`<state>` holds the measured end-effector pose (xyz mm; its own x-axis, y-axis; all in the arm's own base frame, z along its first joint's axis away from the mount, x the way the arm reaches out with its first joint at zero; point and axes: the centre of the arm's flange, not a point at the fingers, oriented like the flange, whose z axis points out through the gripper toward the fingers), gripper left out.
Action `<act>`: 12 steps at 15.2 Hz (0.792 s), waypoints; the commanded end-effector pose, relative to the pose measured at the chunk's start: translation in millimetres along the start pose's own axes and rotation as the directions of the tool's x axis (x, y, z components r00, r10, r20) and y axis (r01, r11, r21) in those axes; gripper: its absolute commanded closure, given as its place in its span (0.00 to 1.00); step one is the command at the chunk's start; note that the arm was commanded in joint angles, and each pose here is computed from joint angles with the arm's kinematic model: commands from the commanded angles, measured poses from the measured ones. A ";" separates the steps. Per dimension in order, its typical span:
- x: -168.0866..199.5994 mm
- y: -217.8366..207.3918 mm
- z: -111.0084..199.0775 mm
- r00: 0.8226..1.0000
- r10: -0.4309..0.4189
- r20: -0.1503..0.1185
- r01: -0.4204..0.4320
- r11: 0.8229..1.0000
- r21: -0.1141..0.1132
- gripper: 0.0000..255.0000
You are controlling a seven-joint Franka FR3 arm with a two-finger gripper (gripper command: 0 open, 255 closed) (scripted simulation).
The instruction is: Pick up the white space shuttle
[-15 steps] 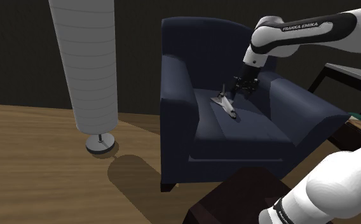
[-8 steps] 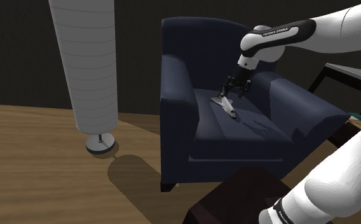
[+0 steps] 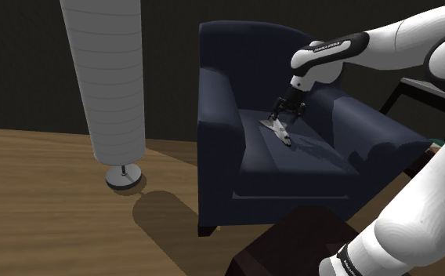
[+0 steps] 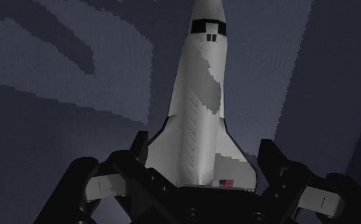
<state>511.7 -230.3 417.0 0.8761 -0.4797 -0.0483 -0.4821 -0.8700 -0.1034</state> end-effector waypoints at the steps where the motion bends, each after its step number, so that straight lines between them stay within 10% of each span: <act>1: 0.5 0.0 10.4 1.000 0.000 -0.001 0.000 1.000 0.000 0.00; 4: 0.8 0.9 18.6 1.000 0.000 -0.001 0.000 1.000 0.000 0.00; 5: 0.9 1.6 18.0 1.000 0.000 -0.001 0.000 1.000 0.000 1.00; 12: 0.9 1.7 18.0 1.000 0.000 -0.001 0.000 1.000 0.000 1.00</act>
<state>511.9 -230.2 399.3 0.8760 -0.4800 -0.0473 -0.4823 -0.8699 -0.1036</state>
